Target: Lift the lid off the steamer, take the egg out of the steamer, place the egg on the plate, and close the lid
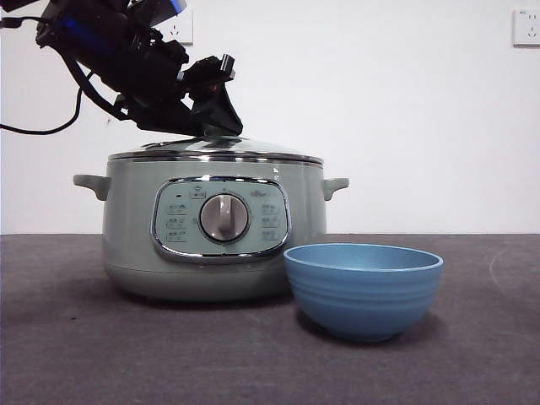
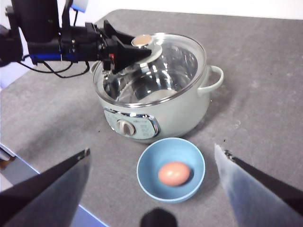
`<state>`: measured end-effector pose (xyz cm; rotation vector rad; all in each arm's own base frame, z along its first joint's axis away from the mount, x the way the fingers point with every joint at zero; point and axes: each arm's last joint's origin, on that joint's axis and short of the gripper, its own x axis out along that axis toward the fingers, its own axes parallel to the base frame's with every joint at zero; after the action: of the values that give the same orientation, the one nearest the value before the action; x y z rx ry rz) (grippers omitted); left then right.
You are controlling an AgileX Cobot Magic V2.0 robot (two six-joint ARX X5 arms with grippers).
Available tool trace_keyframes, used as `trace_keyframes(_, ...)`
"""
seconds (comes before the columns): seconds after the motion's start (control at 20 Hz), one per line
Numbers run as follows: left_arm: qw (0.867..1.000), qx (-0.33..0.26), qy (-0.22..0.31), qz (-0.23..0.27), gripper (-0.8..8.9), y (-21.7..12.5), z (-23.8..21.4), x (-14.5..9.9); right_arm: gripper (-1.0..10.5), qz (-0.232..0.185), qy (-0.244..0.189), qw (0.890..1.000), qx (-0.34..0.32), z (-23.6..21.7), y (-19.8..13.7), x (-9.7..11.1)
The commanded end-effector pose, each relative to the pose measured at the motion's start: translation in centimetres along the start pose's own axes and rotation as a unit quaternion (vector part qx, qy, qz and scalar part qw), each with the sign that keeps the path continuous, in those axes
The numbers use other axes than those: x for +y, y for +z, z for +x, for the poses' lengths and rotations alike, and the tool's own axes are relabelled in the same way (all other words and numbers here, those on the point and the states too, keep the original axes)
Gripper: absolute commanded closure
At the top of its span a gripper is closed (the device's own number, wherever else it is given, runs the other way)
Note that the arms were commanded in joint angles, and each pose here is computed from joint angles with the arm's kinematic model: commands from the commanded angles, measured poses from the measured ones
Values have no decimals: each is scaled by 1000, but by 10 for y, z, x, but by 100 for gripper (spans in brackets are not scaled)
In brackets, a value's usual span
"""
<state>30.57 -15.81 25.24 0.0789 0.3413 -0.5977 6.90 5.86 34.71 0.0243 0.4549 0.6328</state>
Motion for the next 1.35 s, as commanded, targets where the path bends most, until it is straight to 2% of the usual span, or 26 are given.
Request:
trace_keyframes(0.05, 999, 30, -2, -17, 589, -9, 3, -2, 502, 3, -1, 1000, 1, 0, 0, 0)
trace_keyframes(0.15, 999, 34, -2, -20, 347, -9, 3, -2, 502, 3, -1, 1000, 3, 0, -1, 0)
trace_keyframes(0.2, 999, 38, -3, -25, 271, -9, 2, -2, 502, 3, -1, 1000, 5, 0, -1, 0)
trace_keyframes(0.35, 999, 44, -2, -27, 275, -3, -4, -2, 502, 3, 1, 1000, 6, 0, -1, 0)
trace_keyframes(0.6, 999, 28, -1, -26, 275, 30, -34, -5, 502, 3, 1, 1000, 6, 0, -1, 0)
trace_keyframes(0.8, 999, 28, -2, -25, 275, 62, -81, -11, 502, 2, 0, 1000, 15, 0, -3, 0)
trace_keyframes(0.95, 998, 53, -6, -29, 275, 81, -130, -17, 502, 0, -4, 999, 40, 0, -8, -1)
trace_keyframes(1.25, 986, 130, -91, -50, 289, 82, -223, -34, 507, 3, 77, 993, 94, -1, -16, 3)
trace_keyframes(1.3, 984, 139, -98, -54, 345, 79, -232, -36, 510, 5, 86, 991, 100, -2, -17, 3)
trace_keyframes(1.35, 982, 150, -99, -56, 451, 75, -241, -37, 512, 6, 89, 990, 106, -2, -18, 3)
